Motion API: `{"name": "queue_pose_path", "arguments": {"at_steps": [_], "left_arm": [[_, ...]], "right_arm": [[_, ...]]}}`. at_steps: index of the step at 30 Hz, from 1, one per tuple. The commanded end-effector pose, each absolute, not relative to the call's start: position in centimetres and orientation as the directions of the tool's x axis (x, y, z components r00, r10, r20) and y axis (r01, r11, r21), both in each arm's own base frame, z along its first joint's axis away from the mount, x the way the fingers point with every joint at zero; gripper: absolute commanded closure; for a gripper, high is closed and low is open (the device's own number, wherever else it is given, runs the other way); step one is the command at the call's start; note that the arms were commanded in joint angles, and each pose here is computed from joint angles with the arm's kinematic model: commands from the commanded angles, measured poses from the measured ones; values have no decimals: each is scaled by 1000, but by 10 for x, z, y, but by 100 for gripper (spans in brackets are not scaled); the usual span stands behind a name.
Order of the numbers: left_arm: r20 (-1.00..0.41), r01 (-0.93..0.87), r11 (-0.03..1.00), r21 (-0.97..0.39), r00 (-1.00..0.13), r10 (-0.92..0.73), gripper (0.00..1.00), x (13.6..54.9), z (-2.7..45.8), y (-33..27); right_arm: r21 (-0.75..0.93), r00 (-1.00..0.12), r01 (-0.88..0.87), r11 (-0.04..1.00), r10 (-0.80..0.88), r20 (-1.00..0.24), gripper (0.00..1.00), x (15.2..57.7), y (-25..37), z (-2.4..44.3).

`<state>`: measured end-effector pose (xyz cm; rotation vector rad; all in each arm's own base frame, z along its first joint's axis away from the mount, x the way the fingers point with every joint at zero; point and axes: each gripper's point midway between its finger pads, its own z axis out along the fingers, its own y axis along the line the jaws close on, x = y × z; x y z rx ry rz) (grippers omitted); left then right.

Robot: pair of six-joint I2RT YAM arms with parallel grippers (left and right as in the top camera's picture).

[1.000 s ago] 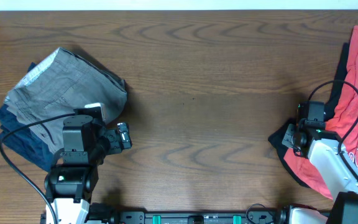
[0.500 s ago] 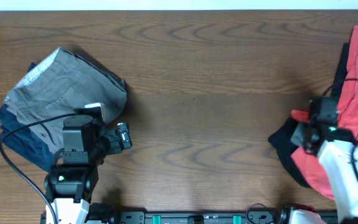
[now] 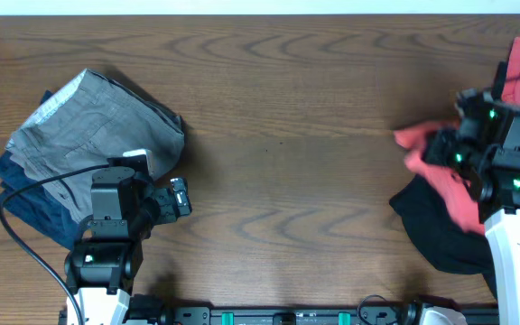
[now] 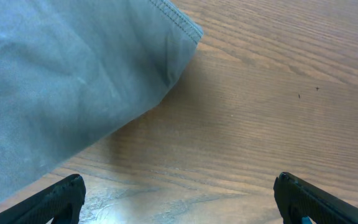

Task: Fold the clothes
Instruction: 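Pull the red t-shirt with the right gripper toward table center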

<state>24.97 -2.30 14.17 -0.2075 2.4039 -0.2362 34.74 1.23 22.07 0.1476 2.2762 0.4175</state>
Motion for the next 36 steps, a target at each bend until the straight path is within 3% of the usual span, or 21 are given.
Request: {"name": "queue_pose_path", "arguments": {"at_steps": [1,5,10,13,16,20,22,24,25,26,31,34,36], "left_arm": [[-649,-93,968,-233,-727,-226,2,253,150,-22],[-649,-93,968,-233,-727,-226,2,253,150,-22],[-649,-93,968,-233,-726,-226,2,253,150,-22],[-649,-93,968,-233,-726,-226,2,253,150,-22],[-651,-92,968,-234,-724,-226,2,253,150,-22],[-657,-90,968,-234,-719,-226,2,255,152,-22],[-657,-90,968,-234,-719,-226,2,255,152,-22],[-657,-90,968,-234,-719,-226,2,255,152,-22],[-657,-90,968,-234,-719,-226,2,255,152,-22],[-657,-91,968,-235,-719,-227,2,255,152,-22],[-640,-137,951,-278,-711,-290,2,255,152,-22],[-600,-226,893,-389,-673,-432,2,258,156,-25],[-582,-182,863,-471,-671,-459,2,265,163,-39]], "right_arm": [[484,-581,-475,735,151,-799,99,339,109,304],[413,-533,-583,700,55,-844,97,337,166,306],[368,-588,-583,724,-63,-807,97,342,222,258],[329,-562,-604,726,-95,-822,98,359,255,236],[299,-471,-652,697,-63,-880,97,383,288,234],[377,-394,-670,639,125,-911,99,411,317,252],[417,-407,-658,627,169,-898,86,417,320,250],[432,-442,-637,639,156,-883,33,419,317,238],[422,-468,-620,662,120,-876,12,419,310,226],[407,-492,-599,690,84,-866,1,420,301,215],[362,-657,-319,876,71,-751,1,423,212,175],[258,-729,-72,964,125,-673,1,409,128,163],[173,-765,85,981,175,-619,1,388,72,159]]}}
